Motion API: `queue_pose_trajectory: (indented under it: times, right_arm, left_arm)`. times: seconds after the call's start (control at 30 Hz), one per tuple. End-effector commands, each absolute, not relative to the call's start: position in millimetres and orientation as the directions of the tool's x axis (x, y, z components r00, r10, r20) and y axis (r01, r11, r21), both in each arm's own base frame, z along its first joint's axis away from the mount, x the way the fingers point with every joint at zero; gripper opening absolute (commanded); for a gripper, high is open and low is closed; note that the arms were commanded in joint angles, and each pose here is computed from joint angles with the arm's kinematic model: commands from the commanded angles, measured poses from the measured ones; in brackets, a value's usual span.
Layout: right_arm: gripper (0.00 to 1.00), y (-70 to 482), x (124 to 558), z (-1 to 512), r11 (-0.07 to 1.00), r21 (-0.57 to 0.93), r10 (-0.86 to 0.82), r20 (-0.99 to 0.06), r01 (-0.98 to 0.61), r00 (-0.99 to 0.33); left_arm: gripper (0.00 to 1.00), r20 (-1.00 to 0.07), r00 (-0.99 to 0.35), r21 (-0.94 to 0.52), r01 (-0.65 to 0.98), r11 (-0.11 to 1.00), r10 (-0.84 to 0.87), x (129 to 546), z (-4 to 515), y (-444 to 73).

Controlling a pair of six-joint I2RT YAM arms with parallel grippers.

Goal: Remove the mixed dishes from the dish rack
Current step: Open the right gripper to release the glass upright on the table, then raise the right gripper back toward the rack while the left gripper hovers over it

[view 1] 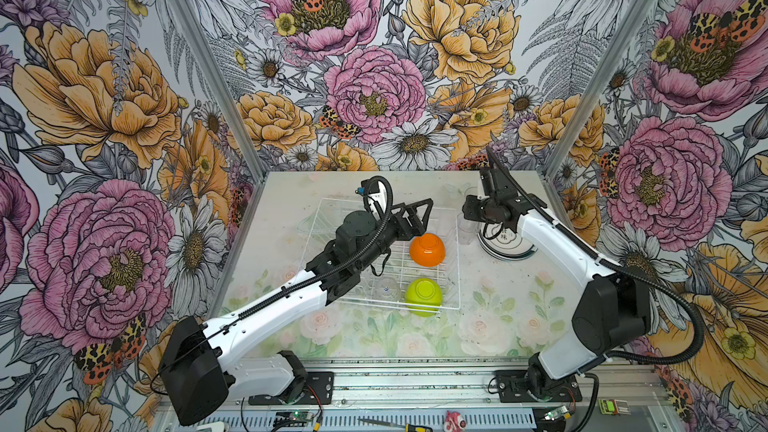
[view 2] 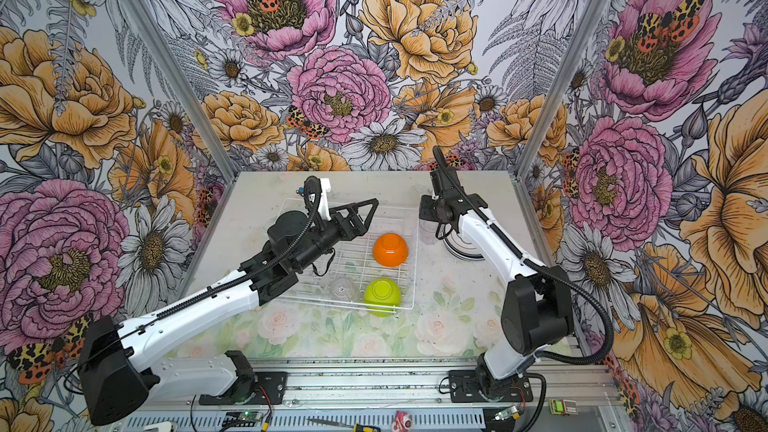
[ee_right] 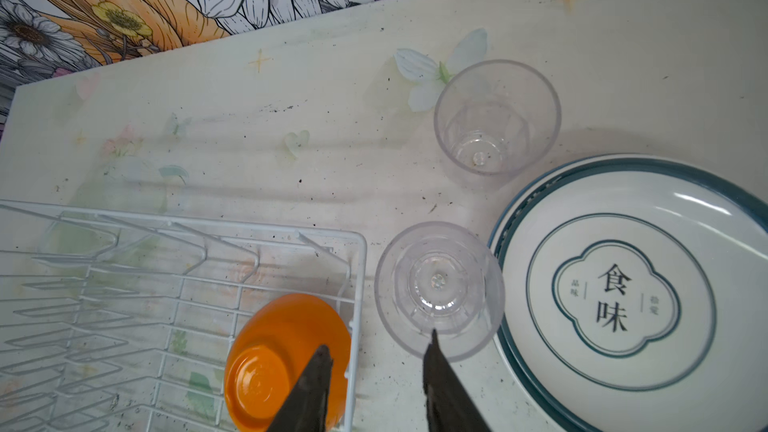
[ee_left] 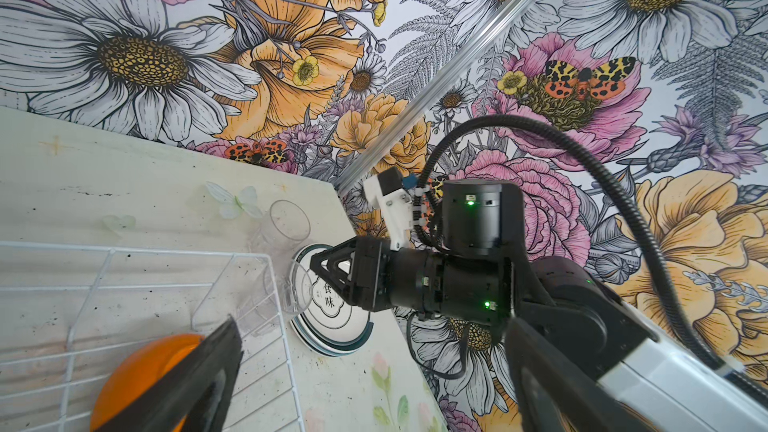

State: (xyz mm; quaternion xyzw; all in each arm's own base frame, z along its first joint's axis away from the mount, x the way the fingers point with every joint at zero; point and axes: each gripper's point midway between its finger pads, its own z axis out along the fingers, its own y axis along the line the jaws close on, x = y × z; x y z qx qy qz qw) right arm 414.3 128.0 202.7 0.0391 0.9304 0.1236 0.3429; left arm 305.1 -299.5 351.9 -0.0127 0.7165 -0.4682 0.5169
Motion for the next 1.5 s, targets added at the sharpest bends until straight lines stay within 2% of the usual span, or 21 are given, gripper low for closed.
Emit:
queue_pose_trajectory:
  times: [0.0, 0.13, 0.3, 0.63, 0.9, 1.47]
  right_arm:
    - [0.39, 132.3, 397.8, 221.3, 0.944, 0.327, 0.196, -0.665, -0.045, -0.721]
    - [0.43, 138.9, 362.2, 223.5, 0.902, 0.419, 0.23, -0.671, -0.105, -0.705]
    - [0.66, 141.3, 329.5, 213.9, 0.865, 0.468, 0.233, -0.694, -0.182, -0.681]
    - [0.99, 143.4, 302.2, 215.0, 0.805, 0.552, 0.299, -0.696, -0.22, -0.653]
    - [0.99, 138.6, 299.5, 203.5, 0.776, 0.611, 0.391, -0.662, -0.158, -0.64]
    - [0.99, 156.9, 298.6, 197.5, 0.75, 0.638, 0.381, -0.632, -0.174, -0.675]
  left_arm:
    - [0.99, -0.764, -0.456, -0.642, 0.459, 0.614, -0.456, 301.3, 351.6, -286.9]
    - [0.98, -0.793, -0.464, -0.593, 0.434, 0.679, -0.395, 295.1, 342.9, -274.7]
    - [0.99, -0.816, -0.492, -0.519, 0.392, 0.759, -0.304, 283.6, 324.3, -254.9]
    - [0.99, -0.827, -0.512, -0.432, 0.316, 0.845, -0.232, 267.4, 286.2, -218.7]
    - [0.99, -0.826, -0.544, -0.34, 0.272, 0.9, -0.147, 264.4, 255.0, -204.0]
    - [0.99, -0.777, -0.625, -0.324, 0.298, 0.898, -0.073, 248.5, 210.7, -215.4]
